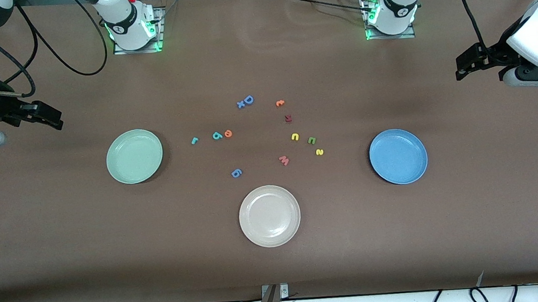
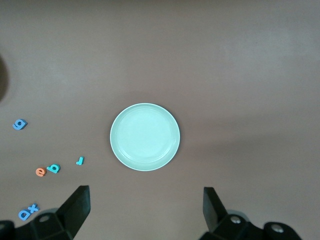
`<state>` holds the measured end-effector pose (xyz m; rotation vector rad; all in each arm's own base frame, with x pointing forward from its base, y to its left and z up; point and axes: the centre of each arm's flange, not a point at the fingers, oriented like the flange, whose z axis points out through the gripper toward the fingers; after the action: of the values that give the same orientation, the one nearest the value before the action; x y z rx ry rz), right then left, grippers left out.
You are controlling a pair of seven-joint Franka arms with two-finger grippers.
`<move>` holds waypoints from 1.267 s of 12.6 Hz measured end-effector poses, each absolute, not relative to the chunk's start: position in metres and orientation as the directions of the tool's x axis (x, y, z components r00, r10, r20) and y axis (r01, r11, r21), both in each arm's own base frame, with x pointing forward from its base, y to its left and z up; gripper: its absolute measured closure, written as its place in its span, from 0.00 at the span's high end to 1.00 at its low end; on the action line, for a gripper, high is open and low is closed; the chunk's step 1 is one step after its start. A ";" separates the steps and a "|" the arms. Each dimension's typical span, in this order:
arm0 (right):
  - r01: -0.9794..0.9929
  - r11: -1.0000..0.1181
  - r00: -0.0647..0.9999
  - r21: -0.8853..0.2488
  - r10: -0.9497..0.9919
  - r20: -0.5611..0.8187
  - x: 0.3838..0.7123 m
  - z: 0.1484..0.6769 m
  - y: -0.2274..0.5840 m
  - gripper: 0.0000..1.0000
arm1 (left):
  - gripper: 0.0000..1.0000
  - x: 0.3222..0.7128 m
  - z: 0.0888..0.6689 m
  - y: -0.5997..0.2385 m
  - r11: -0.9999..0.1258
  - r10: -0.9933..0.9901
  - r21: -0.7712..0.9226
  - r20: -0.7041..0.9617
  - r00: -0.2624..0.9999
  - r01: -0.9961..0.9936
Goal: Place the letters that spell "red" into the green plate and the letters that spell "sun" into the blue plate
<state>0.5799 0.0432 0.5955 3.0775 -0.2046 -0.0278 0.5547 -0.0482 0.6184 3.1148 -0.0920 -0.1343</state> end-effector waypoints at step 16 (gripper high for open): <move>-0.115 -0.992 0.993 0.061 -0.117 -0.024 0.591 0.575 0.054 1.00 | 1.00 0.556 0.619 -0.033 -0.999 -0.034 0.025 -0.080 0.996 -0.032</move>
<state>0.5912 0.0539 0.5751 3.0770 -0.1789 -0.0418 0.5557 -0.0332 0.6192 3.1148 -0.0516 -0.1252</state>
